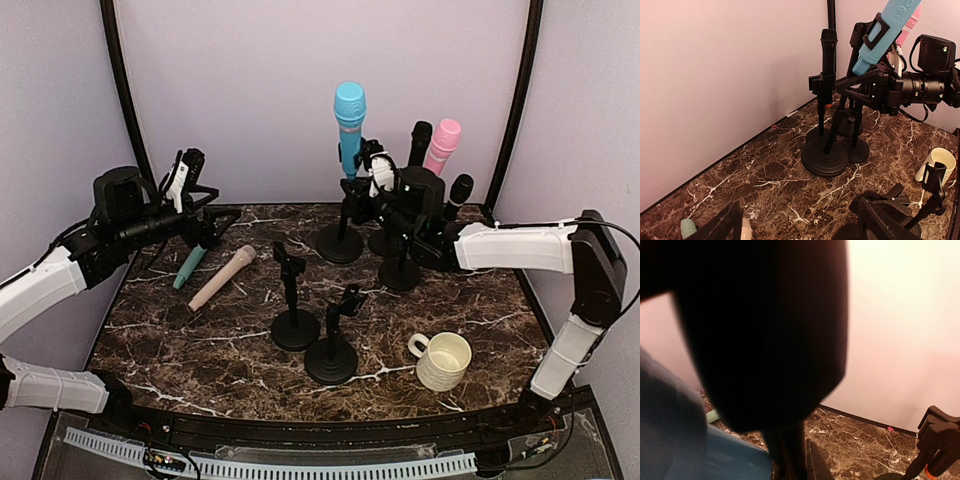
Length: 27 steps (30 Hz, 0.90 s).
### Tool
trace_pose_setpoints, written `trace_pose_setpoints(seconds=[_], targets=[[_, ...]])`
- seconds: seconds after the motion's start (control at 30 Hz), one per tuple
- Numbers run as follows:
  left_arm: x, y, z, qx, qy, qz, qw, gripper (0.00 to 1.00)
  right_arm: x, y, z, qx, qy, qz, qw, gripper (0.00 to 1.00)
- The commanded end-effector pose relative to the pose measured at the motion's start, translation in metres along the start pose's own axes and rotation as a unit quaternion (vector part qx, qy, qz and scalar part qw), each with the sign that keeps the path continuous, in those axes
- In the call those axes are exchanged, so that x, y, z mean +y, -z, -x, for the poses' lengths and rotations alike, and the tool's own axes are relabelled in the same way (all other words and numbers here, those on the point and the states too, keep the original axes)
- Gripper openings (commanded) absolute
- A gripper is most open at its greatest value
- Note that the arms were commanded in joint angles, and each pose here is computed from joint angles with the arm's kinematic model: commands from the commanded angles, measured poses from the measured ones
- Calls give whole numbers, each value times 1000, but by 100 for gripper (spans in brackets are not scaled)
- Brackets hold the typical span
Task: Remove the microphone from the stand
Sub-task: Pick up the microphone stand with the microphone from the center of the board, then place the microphone stand with the microphone at the center of the board.
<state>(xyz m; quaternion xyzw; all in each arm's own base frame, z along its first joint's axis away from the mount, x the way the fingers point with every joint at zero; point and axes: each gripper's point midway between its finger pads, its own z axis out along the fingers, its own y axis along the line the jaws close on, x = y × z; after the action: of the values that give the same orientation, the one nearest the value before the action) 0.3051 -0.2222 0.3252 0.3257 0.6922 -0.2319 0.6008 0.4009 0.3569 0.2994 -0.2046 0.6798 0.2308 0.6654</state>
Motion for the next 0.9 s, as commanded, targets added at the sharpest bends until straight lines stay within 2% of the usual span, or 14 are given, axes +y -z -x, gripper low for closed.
trace_pose_setpoints(seconds=[0.0, 0.23, 0.47, 0.63, 0.87], targets=[[11, 7, 9, -17, 0, 40, 999, 82, 24, 22, 107, -132, -16, 5, 991, 0], [39, 16, 9, -9, 12, 124, 992, 87, 70, 30, 145, -169, -21, 25, 985, 0], [47, 24, 13, -13, 13, 152, 988, 88, 124, 21, 168, -185, -32, 79, 979, 0], [63, 38, 17, -18, 10, 207, 978, 88, 164, 14, 171, -172, -33, 139, 975, 0], [79, 67, 30, -44, 0, 274, 961, 88, 217, 21, 149, -129, -22, 222, 966, 0]])
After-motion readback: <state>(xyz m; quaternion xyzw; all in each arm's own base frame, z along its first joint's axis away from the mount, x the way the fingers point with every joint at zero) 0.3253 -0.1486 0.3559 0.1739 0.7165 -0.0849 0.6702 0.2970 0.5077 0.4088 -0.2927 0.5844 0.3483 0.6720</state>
